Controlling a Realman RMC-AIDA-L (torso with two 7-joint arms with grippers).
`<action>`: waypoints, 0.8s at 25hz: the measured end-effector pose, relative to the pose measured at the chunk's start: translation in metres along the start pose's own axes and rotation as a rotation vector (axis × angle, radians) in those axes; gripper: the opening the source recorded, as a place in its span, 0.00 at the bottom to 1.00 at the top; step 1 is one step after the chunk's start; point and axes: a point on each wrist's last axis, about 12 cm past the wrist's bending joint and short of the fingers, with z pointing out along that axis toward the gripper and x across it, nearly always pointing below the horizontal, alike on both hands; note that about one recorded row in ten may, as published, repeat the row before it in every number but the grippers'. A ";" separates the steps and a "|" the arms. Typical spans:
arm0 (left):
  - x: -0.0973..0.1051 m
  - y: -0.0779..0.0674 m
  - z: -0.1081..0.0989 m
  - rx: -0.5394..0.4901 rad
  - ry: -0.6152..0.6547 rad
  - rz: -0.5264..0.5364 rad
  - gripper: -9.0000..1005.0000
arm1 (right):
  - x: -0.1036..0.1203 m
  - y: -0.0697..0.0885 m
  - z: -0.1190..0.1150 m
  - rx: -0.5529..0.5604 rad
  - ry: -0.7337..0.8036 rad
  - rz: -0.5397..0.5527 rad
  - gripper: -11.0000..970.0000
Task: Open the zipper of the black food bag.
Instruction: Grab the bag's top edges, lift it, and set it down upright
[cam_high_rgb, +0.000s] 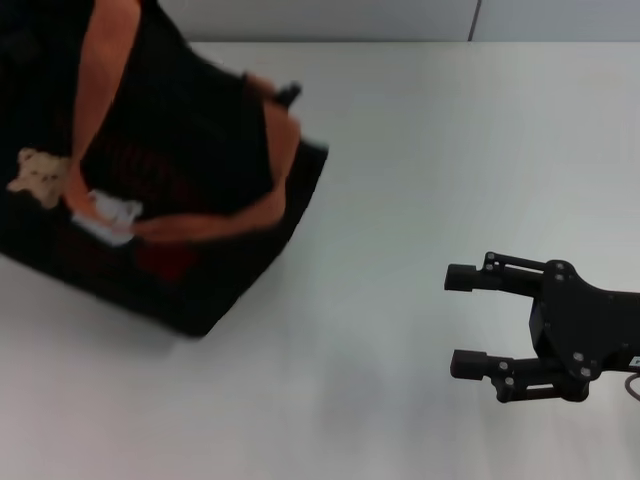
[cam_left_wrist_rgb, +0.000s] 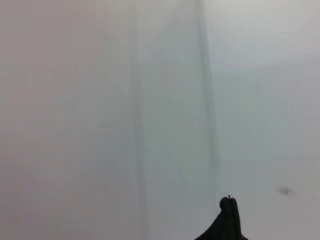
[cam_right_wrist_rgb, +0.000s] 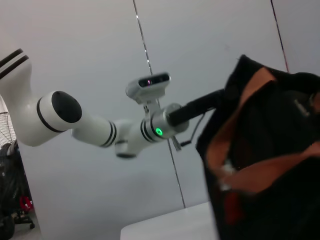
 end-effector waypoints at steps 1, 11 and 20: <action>0.000 0.000 0.000 0.000 0.000 0.000 0.12 | 0.000 0.000 0.000 0.000 0.000 0.000 0.84; -0.027 -0.015 0.045 0.320 0.252 0.103 0.12 | 0.004 -0.004 0.007 0.044 -0.048 0.046 0.84; -0.018 -0.039 0.080 0.469 0.257 0.110 0.11 | 0.004 -0.004 -0.018 0.263 -0.196 0.008 0.84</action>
